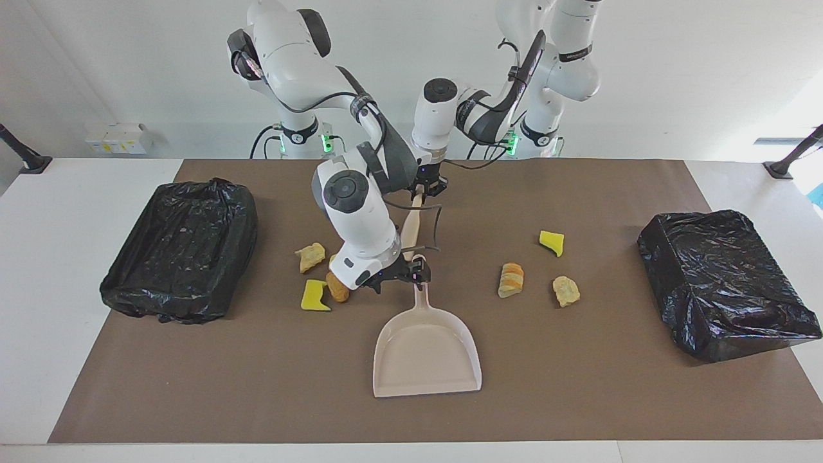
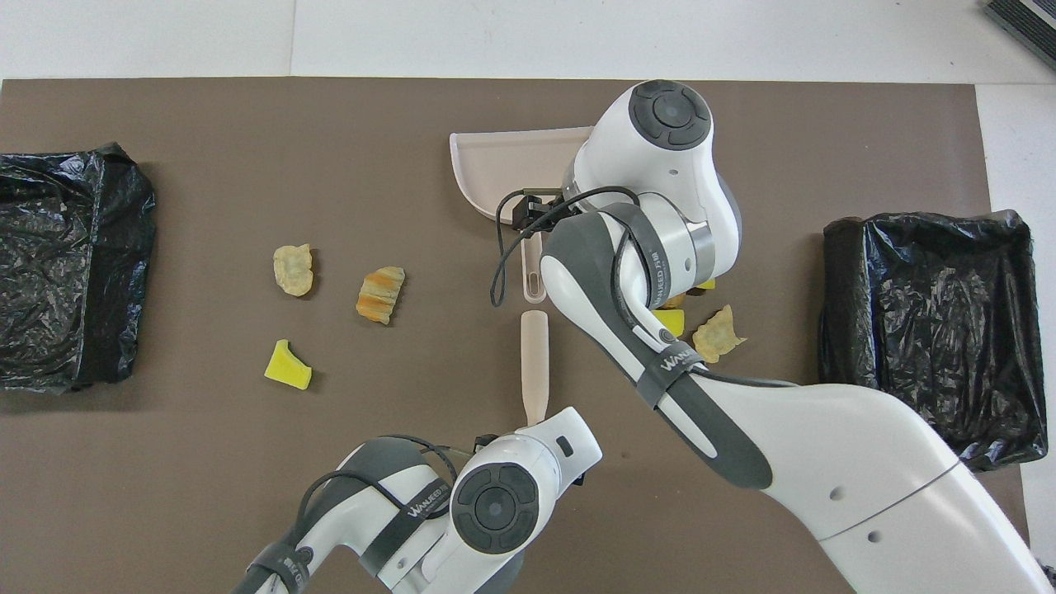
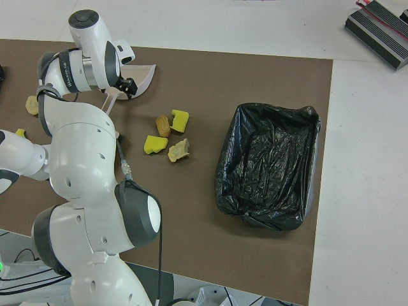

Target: Sweep and dump trash in bin

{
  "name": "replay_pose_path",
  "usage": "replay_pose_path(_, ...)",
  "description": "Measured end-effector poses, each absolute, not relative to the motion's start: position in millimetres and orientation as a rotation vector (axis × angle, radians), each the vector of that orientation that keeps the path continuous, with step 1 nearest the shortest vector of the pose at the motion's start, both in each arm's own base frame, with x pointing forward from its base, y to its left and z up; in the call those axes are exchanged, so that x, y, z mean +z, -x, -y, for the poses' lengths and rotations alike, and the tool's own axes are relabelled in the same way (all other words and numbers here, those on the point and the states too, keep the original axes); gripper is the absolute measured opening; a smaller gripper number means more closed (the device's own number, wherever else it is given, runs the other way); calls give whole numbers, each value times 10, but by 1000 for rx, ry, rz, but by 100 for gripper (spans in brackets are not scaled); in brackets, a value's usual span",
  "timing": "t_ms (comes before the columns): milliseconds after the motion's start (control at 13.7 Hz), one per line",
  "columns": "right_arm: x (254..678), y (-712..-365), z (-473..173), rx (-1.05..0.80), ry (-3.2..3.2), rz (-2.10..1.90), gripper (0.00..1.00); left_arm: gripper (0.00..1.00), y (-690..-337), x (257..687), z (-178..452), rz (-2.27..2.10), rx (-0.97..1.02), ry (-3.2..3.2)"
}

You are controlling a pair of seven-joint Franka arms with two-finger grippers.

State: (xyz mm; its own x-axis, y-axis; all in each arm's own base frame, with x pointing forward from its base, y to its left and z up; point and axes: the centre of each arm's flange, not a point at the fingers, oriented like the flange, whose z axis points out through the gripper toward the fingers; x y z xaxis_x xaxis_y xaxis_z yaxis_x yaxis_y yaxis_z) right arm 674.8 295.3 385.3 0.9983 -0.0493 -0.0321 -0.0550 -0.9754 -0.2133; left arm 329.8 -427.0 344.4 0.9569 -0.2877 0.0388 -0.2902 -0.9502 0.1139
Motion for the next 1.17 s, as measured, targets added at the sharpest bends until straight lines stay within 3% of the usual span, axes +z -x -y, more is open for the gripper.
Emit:
replay_pose_path(291, 3757, -6649, -3072, 69, 2928, -6, 100, 27, -3439, 3520, 4115, 398, -3, -3023)
replay_pose_path(728, 3693, -6570, -3246, 36, 2920, 65, 100, 27, -3813, 4010, 3317, 322, -85, -3215)
replay_pose_path(1165, 3463, -6353, -3448, 75, 2957, 136, 97, 27, -4452, 4065, 2352, 84, -38, -3308)
